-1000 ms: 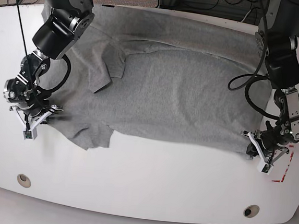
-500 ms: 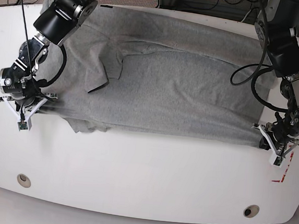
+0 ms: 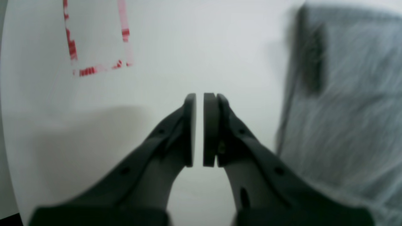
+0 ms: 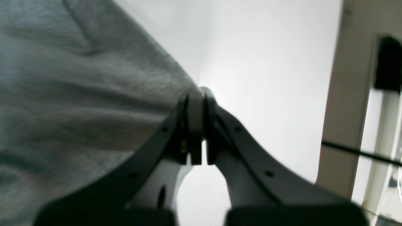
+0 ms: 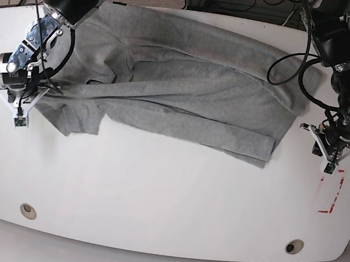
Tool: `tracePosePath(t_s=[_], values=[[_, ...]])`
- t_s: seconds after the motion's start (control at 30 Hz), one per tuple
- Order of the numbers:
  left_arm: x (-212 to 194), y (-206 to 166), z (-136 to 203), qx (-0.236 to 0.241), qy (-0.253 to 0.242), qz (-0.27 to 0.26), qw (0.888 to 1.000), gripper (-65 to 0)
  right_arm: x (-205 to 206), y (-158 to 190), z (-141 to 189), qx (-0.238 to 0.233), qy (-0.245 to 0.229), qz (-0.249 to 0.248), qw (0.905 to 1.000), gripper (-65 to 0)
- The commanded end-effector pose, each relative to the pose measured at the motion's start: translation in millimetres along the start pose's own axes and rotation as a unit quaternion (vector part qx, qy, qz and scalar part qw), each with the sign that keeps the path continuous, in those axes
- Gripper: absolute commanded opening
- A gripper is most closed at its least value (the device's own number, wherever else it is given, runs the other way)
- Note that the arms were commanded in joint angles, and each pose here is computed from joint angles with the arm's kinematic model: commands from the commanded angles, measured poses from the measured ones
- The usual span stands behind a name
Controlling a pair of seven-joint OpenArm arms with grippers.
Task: Layout the t-shirt on the table in an organized manner, then fold the t-shirt properly
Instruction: 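Lift the hem with both grippers and fold it over the shirt body, then release and regrasp the folded edge with the left gripper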
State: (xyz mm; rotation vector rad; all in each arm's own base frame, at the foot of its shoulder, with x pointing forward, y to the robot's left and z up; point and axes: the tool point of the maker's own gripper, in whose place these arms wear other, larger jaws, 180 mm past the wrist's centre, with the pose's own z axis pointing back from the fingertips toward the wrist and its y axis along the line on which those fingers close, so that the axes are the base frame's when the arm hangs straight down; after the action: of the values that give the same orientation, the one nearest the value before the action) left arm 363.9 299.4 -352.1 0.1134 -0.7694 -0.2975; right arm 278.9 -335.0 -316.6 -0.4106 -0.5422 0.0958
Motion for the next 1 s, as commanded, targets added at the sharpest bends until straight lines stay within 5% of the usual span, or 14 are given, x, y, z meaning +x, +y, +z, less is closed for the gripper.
tracePosePath(t_s=[0.0,0.47,0.6,0.8,0.97], values=[[13,7,11,0.014,-0.026,-0.012,1.000,-63.3,9,2,11,-0.005,-0.029,0.004,0.9996,-63.9],[-4,-5,13,0.006,-0.012,-0.018,1.000,-62.4,-14,27,10,0.020,-0.007,0.001,0.9998,-63.7],[16,-20,-6,-0.019,-0.027,0.013,0.999,-53.6,-12,28,10,0.020,-0.009,0.000,0.9998,-63.7],[33,-31,-44,-0.068,-0.017,0.068,0.995,-31.1,-12,33,9,0.026,-0.010,-0.004,0.9996,-63.7],[53,-41,-61,-0.101,-0.017,0.090,0.991,-28.9,-12,35,9,0.028,-0.011,-0.005,0.9995,-63.7]])
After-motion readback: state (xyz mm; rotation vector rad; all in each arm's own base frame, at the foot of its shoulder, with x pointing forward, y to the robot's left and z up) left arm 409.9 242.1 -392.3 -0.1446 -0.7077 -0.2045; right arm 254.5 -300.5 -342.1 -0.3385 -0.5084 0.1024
